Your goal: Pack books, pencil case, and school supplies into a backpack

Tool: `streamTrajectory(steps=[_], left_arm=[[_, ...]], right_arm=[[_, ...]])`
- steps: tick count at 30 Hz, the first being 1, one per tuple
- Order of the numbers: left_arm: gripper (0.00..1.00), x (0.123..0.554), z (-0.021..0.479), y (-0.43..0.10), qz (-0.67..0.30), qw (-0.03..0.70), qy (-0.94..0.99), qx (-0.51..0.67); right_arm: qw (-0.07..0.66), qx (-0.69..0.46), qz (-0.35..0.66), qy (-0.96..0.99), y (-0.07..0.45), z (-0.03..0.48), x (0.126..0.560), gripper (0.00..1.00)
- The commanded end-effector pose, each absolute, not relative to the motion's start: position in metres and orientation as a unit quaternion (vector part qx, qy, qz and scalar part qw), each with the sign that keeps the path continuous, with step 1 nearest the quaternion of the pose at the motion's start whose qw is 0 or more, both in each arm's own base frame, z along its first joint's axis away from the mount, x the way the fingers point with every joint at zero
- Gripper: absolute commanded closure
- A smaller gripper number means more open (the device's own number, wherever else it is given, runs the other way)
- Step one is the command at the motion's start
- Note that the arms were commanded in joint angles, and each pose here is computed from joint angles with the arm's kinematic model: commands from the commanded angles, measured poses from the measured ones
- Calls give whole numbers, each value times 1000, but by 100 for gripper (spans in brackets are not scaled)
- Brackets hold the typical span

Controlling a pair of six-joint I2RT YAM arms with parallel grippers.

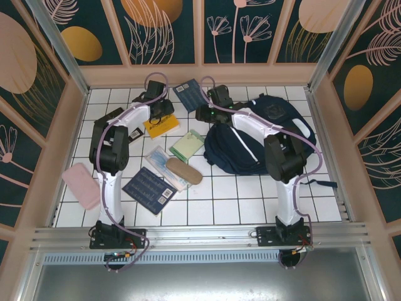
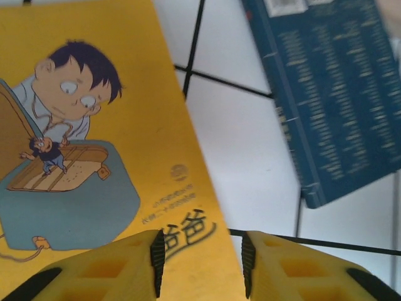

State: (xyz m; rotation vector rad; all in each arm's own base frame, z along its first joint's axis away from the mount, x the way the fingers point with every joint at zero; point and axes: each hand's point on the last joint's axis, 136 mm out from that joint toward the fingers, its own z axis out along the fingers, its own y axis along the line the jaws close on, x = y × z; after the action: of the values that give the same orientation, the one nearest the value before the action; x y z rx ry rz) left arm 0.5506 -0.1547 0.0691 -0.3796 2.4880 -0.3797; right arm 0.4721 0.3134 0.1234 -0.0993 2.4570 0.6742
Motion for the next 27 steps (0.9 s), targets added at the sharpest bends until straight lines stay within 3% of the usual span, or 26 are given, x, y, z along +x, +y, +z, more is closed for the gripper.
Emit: streamTrajectory(steps=[1, 8, 15, 27], left_arm=[[64, 548, 47, -161, -154, 271, 942, -124], [67, 502, 11, -164, -184, 219, 949, -134], [66, 452, 12, -173, -204, 196, 951, -121], [50, 461, 83, -127, -174, 270, 931, -173]], right_arm=[[303, -43, 281, 910, 337, 134, 483, 52], [291, -49, 304, 906, 368, 116, 487, 49], [276, -54, 317, 906, 385, 102, 483, 49], [242, -78, 331, 909, 424, 74, 463, 50]])
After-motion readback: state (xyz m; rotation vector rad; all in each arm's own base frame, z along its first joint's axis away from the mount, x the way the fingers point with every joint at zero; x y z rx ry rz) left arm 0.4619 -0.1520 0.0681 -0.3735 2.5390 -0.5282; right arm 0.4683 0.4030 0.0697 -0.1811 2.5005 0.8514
